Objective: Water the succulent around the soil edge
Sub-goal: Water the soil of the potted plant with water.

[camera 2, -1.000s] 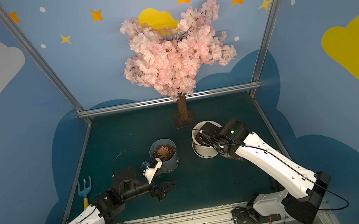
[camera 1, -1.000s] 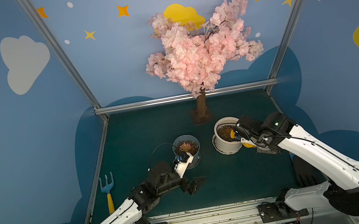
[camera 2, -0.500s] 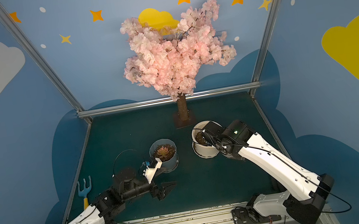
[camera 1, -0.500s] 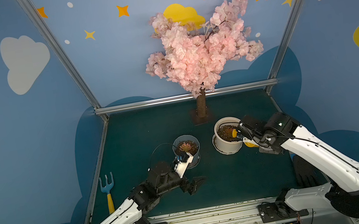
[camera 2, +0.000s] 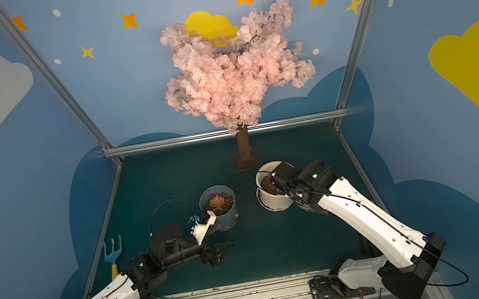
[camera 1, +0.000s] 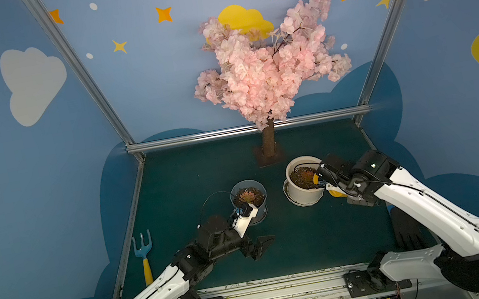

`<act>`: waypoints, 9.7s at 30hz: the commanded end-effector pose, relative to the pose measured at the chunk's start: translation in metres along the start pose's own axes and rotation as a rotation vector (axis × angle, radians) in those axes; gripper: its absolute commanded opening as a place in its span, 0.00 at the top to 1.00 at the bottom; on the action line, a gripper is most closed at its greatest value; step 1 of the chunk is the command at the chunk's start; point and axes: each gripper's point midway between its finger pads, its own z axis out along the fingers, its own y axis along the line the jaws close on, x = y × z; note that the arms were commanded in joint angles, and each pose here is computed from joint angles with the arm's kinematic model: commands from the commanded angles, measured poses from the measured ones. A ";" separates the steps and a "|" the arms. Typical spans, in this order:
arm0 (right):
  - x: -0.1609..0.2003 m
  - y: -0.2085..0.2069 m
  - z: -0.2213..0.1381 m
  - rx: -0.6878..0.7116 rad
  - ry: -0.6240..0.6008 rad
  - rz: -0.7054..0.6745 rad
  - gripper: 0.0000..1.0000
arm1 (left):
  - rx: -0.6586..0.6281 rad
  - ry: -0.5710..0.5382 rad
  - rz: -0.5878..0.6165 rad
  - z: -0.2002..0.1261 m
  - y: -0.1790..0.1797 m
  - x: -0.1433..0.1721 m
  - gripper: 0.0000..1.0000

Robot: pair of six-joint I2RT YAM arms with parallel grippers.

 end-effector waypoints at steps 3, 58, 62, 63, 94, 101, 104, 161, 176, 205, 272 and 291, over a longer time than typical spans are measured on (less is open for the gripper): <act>0.035 0.007 -0.002 -0.018 0.112 -0.080 1.00 | 0.013 -0.020 0.024 -0.002 -0.005 -0.010 0.00; 0.032 -0.011 0.011 0.034 0.228 -0.120 1.00 | -0.073 -0.069 0.032 -0.008 0.009 -0.015 0.00; 0.030 -0.016 0.011 0.057 0.230 -0.120 1.00 | -0.071 -0.068 0.032 -0.008 0.009 -0.014 0.00; 0.030 -0.018 0.011 0.064 0.230 -0.119 1.00 | -0.068 -0.069 0.032 -0.008 0.008 -0.015 0.00; -0.004 -0.049 0.012 0.173 0.220 -0.130 1.00 | -0.058 -0.075 0.029 -0.010 0.006 -0.014 0.00; -0.013 -0.050 0.009 0.170 0.182 -0.114 1.00 | -0.059 -0.075 0.031 -0.011 0.006 -0.013 0.00; -0.017 -0.048 0.010 0.163 0.166 -0.109 1.00 | -0.058 -0.076 0.030 -0.011 0.006 -0.014 0.00; -0.075 -0.064 0.003 0.225 0.084 -0.111 1.00 | -0.064 -0.071 0.020 -0.009 0.008 -0.011 0.00; -0.082 -0.049 -0.010 0.183 -0.006 -0.119 1.00 | -0.066 -0.070 0.021 -0.009 0.008 -0.012 0.00; -0.034 -0.023 -0.027 0.150 -0.028 -0.095 1.00 | -0.082 -0.074 0.020 -0.008 0.012 -0.013 0.00; 0.028 -0.009 0.000 0.061 0.174 -0.096 1.00 | -0.089 -0.079 0.026 -0.010 0.012 -0.014 0.00; 0.009 -0.034 -0.013 0.163 0.088 -0.018 1.00 | -0.107 -0.106 0.028 -0.016 0.013 -0.017 0.00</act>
